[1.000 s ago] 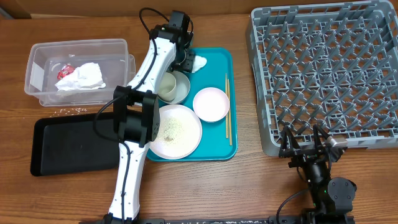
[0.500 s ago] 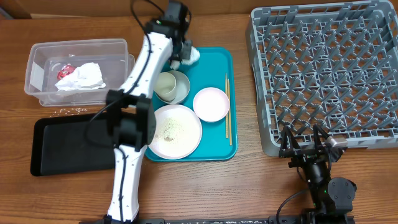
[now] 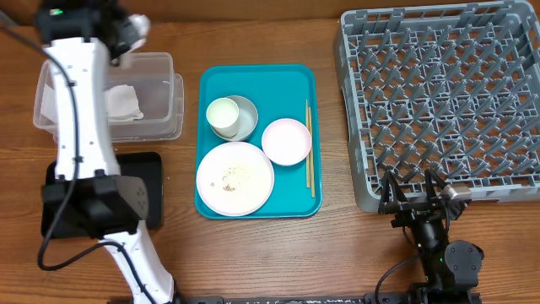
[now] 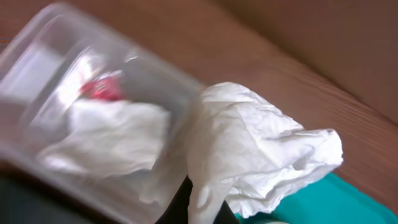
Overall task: Sort waste into correct bins and load items into the dishwasher
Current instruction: 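Carry the tissue left and release it into the clear bin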
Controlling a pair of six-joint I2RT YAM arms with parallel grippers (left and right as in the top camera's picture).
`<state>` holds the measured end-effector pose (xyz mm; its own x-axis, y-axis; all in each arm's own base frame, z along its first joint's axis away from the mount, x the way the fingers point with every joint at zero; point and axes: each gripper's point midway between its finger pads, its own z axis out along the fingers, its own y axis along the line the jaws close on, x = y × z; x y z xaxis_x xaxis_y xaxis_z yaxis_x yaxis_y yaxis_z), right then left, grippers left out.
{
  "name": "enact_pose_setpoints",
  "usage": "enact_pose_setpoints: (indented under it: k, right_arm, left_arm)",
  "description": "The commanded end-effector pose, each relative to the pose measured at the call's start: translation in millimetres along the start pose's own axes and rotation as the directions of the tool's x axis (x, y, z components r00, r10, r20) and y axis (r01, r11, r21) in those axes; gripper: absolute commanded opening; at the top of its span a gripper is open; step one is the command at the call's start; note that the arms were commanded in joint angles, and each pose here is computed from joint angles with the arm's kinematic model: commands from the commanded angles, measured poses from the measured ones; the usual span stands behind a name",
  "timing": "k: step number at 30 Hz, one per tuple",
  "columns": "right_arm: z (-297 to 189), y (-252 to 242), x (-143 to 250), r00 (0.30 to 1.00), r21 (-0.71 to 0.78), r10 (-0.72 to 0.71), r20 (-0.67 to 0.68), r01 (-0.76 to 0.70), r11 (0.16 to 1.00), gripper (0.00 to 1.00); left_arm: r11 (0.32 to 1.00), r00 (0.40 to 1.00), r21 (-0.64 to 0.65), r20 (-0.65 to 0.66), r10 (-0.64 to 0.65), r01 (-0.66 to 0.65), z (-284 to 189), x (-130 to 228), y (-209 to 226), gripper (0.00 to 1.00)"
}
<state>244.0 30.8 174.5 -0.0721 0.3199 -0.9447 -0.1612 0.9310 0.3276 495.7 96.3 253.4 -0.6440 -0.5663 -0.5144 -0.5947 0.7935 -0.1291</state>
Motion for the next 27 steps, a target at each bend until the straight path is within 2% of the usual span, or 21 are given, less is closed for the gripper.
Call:
enact_pose_setpoints:
  k: [1,6,7,12,13,19,23,27]
  right_arm:
    - [0,-1,2,1.0,0.002,0.001,0.002,-0.001,1.0,1.0]
    - [0,-1,2,1.0,0.002,0.001,0.002,-0.001,1.0,1.0]
    - [0,-1,2,1.0,0.002,0.001,0.002,-0.001,1.0,1.0]
    - [0,-1,2,1.0,0.002,0.001,0.002,-0.001,1.0,1.0]
    - [0,-1,2,1.0,0.002,0.001,0.002,-0.001,1.0,1.0]
    - [0,-1,2,1.0,0.002,0.001,0.002,-0.001,1.0,1.0]
    - [0,-1,2,1.0,0.002,0.001,0.002,-0.001,1.0,1.0]
    - [0,-1,2,1.0,0.002,0.001,0.002,-0.001,1.0,1.0]
  left_arm:
    - [0.977,0.978,-0.098,-0.073,-0.195,0.187,32,8,36,0.04]
    - [0.951,0.945,-0.191,-0.173,-0.278,0.244,73,25,67,0.04]
    - [0.949,0.94,-0.203,-0.191,-0.281,0.243,82,29,69,0.08]
    - [0.953,0.914,-0.195,-0.29,-0.282,0.232,115,50,63,0.53]
    - [0.957,0.914,-0.18,-0.302,-0.273,0.226,116,52,61,0.57]
    - [0.984,0.941,-0.046,-0.286,-0.179,0.173,94,37,43,0.61]
    - [0.987,0.967,-0.009,-0.198,-0.162,0.164,56,15,42,0.62]
    - [0.986,0.985,-0.026,-0.047,-0.168,0.167,3,-11,54,0.65]
